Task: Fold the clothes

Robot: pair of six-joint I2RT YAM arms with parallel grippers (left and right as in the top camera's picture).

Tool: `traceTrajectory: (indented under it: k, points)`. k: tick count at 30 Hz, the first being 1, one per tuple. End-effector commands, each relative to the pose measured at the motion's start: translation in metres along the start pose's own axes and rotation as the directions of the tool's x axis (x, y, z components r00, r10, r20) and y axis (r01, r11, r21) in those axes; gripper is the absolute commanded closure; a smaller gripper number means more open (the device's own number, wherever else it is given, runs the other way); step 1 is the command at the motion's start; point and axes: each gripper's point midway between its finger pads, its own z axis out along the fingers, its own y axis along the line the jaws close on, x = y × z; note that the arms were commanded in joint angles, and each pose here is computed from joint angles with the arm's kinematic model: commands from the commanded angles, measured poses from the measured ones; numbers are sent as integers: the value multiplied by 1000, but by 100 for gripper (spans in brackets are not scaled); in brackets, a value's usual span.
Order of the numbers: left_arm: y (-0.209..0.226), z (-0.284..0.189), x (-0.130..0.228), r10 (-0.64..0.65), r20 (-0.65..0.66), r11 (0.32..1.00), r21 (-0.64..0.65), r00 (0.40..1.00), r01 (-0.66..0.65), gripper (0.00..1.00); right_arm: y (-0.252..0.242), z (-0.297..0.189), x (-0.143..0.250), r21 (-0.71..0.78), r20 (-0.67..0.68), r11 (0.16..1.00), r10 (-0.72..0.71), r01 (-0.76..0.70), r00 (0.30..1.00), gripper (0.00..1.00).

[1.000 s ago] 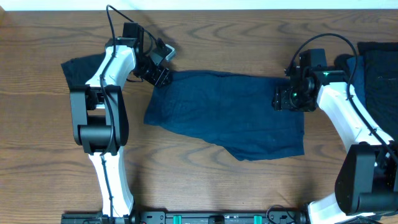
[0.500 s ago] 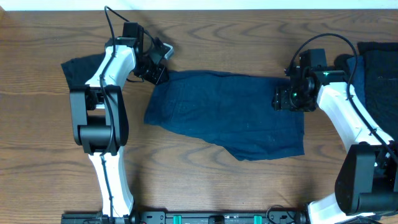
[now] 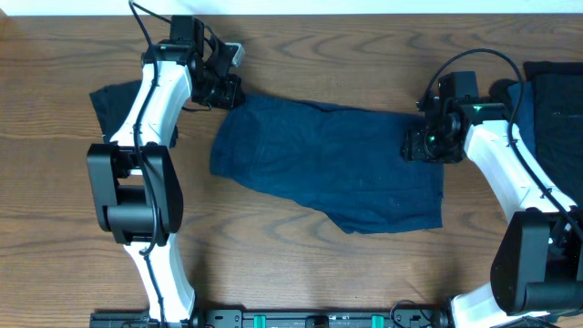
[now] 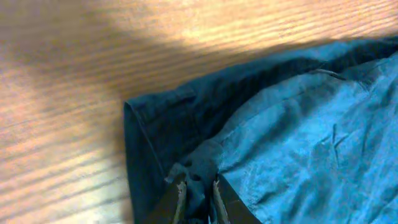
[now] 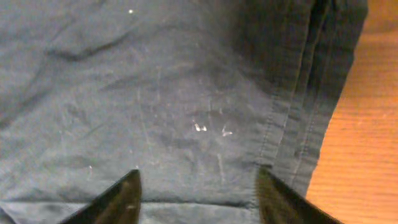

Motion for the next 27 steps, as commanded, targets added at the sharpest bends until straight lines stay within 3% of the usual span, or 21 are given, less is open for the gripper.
traceTrajectory:
  k: [1,5,10,12,16,27]
  points:
    - [-6,-3,1,-54,-8,999,10,999,54,85,-10,-3,-6,44,27,999,-1,0,1000,54]
    - [-7,-3,8,-65,-34,998,12,997,66,85,-27,-10,-13,64,45,998,11,-14,999,55]
    - [-7,-2,12,-71,-47,997,13,996,71,85,-72,-21,-31,83,132,988,118,-129,984,56]
    - [-7,-2,12,-71,-47,997,13,996,72,86,-82,-26,-41,13,176,986,160,-165,971,53]
    - [-8,-2,12,-72,-49,997,13,996,72,85,-67,-39,-55,-228,253,972,108,-49,962,57]
    - [-8,-2,13,-73,-51,997,13,996,74,86,-80,-12,-71,-224,282,974,87,-23,956,54]
